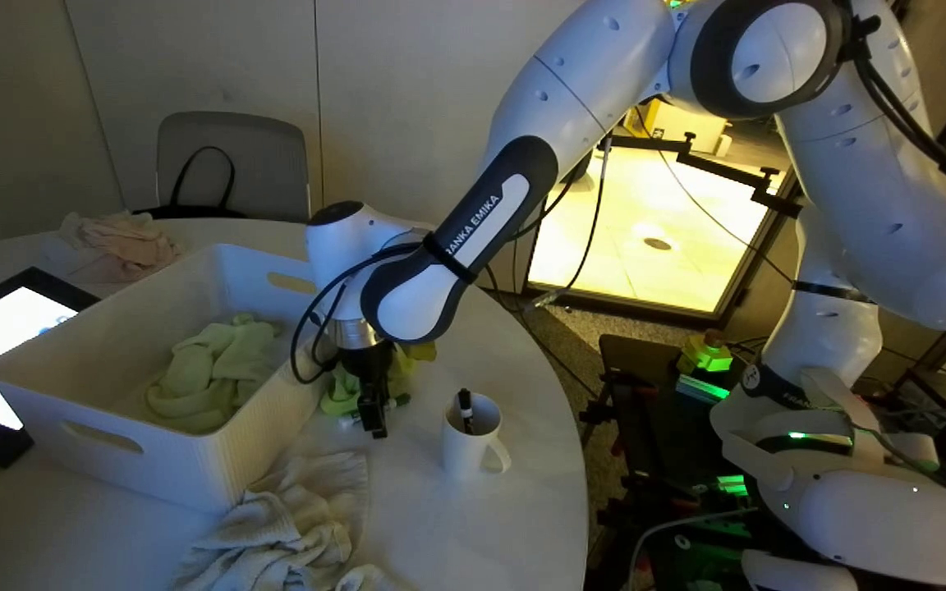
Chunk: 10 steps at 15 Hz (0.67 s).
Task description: Put the green towel in the basket, then put the two markers in the cup, then put the other green towel in the basket, then the black tape in the cup, then the white towel in the basket
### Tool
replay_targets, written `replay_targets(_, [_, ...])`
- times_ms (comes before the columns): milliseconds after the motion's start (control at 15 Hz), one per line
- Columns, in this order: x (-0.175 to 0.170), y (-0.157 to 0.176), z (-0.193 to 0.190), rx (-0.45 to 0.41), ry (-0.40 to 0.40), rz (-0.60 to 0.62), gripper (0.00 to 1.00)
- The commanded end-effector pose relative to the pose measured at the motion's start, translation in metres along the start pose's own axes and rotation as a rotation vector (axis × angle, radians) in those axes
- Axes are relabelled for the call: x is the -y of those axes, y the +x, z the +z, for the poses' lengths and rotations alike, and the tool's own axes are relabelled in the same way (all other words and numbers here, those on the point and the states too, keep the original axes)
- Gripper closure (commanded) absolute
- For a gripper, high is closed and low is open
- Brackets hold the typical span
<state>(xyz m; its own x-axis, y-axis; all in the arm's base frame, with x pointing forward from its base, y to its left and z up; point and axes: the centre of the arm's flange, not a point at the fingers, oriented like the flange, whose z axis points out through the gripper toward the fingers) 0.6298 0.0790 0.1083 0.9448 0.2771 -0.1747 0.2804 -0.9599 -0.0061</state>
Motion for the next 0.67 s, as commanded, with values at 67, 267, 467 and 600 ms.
replay_targets(67, [0.000,0.004,0.000,0.017,0.012,-0.004,0.57])
replay_targets(267, [0.008,-0.002,-0.007,0.018,0.004,0.006,0.79])
replay_targets(467, [0.015,-0.009,-0.009,0.018,-0.011,-0.005,0.96])
replay_targets(600, [0.018,-0.012,-0.005,0.023,-0.017,-0.003,0.91])
